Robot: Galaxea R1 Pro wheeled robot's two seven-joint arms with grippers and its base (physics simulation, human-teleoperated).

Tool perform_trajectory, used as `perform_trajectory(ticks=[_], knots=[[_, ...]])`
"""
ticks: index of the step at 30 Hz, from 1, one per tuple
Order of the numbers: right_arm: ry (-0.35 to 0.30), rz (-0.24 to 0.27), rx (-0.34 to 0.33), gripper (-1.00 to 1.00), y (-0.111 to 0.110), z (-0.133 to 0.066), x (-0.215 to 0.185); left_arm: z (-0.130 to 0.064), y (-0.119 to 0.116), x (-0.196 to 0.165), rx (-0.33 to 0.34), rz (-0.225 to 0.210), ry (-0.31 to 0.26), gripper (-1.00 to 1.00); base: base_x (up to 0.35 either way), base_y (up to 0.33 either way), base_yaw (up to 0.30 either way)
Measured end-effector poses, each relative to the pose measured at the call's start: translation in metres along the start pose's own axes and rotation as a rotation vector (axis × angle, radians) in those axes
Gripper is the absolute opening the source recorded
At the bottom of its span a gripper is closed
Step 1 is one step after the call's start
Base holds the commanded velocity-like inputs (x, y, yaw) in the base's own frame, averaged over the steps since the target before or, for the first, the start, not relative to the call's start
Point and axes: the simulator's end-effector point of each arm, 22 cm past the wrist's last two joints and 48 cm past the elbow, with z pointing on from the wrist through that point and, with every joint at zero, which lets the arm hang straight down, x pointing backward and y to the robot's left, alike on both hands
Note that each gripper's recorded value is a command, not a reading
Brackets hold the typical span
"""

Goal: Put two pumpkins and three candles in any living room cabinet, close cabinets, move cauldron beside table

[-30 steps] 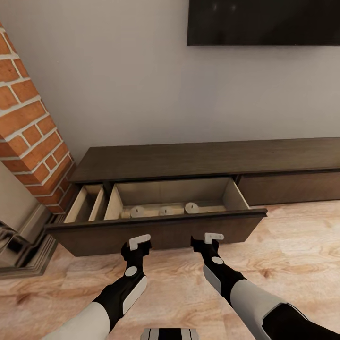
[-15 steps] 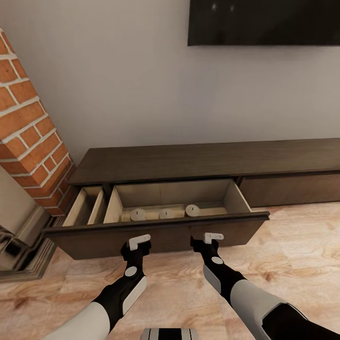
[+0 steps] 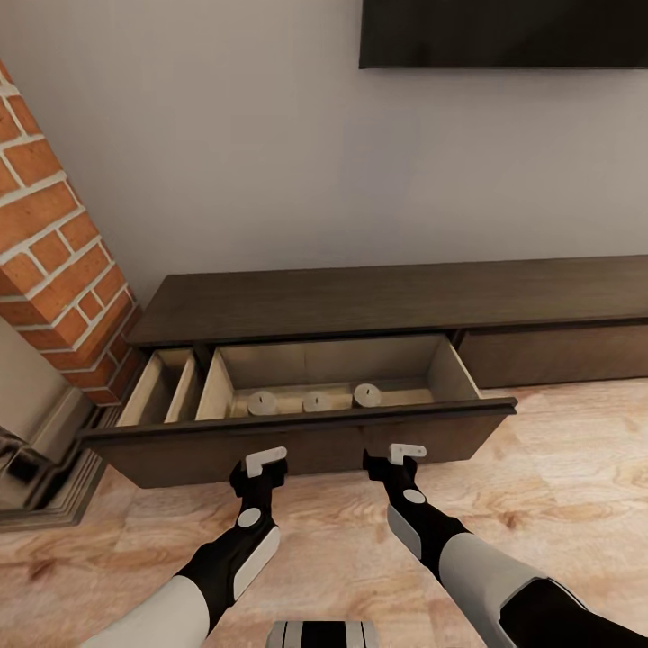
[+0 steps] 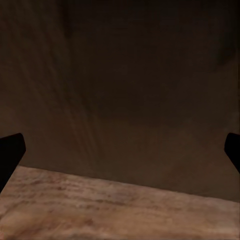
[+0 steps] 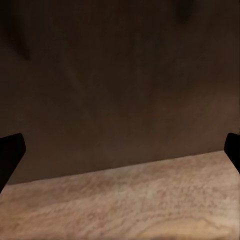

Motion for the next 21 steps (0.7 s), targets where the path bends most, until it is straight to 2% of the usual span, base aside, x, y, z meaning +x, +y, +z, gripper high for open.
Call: perform_trajectory(ticks=[21], knots=[[-0.001,-0.001,0.000,1.00,0.0002,-0.0001,-0.0002,0.0001,0.0011,0.0008,-0.003,-0.001,0.003,1.00,0.092,0.020,0.000]])
